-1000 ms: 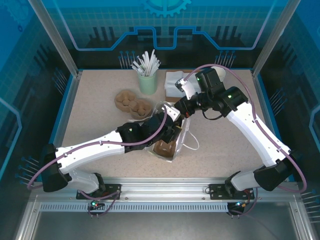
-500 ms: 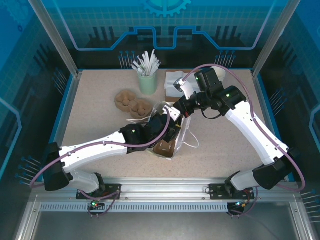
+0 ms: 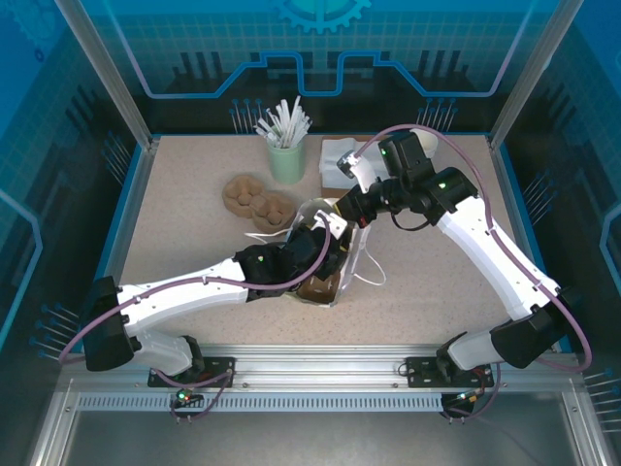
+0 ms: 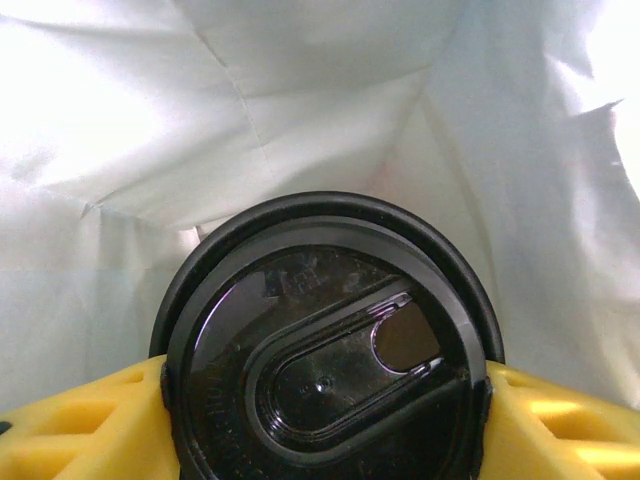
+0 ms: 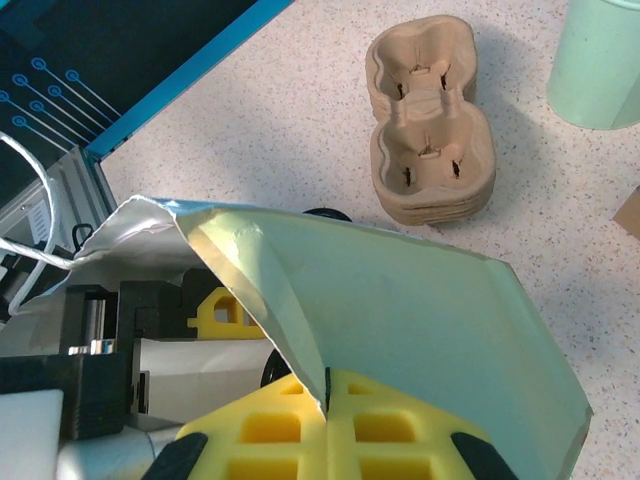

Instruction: Pack the takeout coffee

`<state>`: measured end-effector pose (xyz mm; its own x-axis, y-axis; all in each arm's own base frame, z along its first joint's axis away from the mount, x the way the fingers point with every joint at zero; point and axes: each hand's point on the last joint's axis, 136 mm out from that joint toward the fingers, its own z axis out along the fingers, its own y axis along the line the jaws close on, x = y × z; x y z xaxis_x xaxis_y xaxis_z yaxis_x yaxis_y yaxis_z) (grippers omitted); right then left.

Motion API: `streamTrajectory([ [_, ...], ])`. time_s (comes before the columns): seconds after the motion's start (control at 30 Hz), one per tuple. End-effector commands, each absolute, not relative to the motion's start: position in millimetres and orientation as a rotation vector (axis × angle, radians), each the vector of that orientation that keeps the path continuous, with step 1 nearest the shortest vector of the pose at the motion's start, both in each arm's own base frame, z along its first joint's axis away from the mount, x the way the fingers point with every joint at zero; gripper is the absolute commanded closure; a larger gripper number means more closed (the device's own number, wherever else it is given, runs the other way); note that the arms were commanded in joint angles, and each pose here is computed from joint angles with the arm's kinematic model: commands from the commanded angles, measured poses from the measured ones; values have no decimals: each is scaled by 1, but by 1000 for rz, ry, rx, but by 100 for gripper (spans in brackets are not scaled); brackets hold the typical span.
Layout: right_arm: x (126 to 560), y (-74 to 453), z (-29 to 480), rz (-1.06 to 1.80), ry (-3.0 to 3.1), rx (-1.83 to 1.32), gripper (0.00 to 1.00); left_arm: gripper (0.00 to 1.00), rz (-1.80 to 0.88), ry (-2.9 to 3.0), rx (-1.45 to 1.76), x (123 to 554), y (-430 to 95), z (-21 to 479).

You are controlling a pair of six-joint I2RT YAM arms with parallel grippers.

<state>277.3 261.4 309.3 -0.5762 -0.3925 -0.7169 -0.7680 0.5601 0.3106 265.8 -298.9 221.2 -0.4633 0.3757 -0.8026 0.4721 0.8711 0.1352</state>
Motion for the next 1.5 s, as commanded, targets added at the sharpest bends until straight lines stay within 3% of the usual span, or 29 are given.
streamTrajectory([
  [0.0, 256, 270, 328, 973, 2125, -980, 100, 35, -104, 2139, 531, 271, -287, 217],
  [0.73, 251, 271, 330, 1004, 2115, -919, 100, 35, -73, 2126, 494, 278, -285, 200],
  [1.47, 254, 279, 320, 1021, 2148, -929, 100, 35, -187, 2046, 469, 279, -294, 226],
])
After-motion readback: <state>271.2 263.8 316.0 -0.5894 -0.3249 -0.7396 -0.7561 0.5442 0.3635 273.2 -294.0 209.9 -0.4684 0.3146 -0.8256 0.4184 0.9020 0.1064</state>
